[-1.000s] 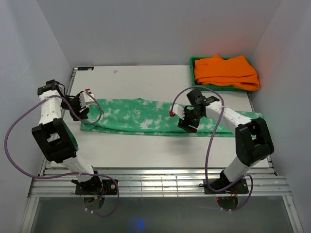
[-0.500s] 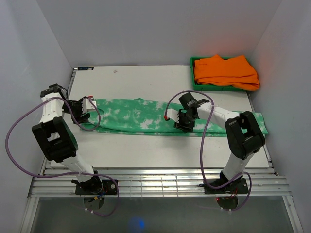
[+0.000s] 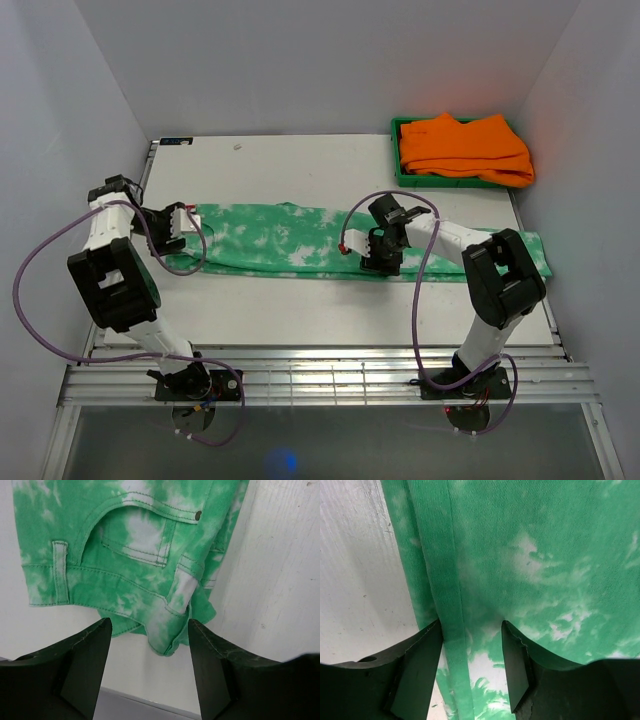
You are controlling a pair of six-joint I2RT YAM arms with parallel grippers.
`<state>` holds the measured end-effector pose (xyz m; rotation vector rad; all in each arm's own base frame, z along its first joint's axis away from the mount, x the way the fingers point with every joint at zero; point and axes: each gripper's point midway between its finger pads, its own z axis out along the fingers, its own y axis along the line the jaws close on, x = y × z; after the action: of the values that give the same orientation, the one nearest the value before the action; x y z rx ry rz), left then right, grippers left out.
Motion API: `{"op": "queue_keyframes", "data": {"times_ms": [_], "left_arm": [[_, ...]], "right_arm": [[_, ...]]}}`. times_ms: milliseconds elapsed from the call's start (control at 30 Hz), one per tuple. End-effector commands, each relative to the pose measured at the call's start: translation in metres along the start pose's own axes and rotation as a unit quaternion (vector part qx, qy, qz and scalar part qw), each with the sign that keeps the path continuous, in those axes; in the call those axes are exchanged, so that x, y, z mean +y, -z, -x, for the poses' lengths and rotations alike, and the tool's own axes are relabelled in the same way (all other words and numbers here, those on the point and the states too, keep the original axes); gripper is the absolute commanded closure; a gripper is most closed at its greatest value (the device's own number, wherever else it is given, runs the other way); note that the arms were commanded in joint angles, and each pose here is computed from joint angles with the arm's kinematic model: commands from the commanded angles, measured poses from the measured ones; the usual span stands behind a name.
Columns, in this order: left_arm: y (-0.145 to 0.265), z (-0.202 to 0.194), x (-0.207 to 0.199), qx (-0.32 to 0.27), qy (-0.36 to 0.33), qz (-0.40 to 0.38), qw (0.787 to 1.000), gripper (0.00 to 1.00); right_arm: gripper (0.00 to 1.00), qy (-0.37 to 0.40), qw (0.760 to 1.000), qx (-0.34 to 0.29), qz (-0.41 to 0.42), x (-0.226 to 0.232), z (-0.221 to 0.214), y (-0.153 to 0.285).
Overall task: Fold and stack the trousers
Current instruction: Fold the trousers
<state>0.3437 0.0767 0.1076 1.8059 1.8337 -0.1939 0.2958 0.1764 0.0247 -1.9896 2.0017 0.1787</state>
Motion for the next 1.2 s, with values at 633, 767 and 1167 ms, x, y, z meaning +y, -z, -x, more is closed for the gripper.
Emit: {"op": "queue_keyframes", "data": {"times_ms": [633,767,1167], "left_arm": [[-0.008,0.010,-0.001,0.006,-0.058,-0.021,0.998,0.45],[-0.006,0.015,-0.015,0.006,-0.068,-0.037,0.997,0.34],[-0.023,-0.021,-0.006,0.067,-0.052,-0.031,0.996,0.63]], "right_arm": [[0.92,0.016,0.998,-0.012,-0.066,-0.025,0.014,0.029],[0.92,0.013,0.998,-0.014,-0.065,-0.024,0.014,0.029],[0.92,-0.008,0.995,-0.034,-0.093,-0.039,0.021,0.043]]}}
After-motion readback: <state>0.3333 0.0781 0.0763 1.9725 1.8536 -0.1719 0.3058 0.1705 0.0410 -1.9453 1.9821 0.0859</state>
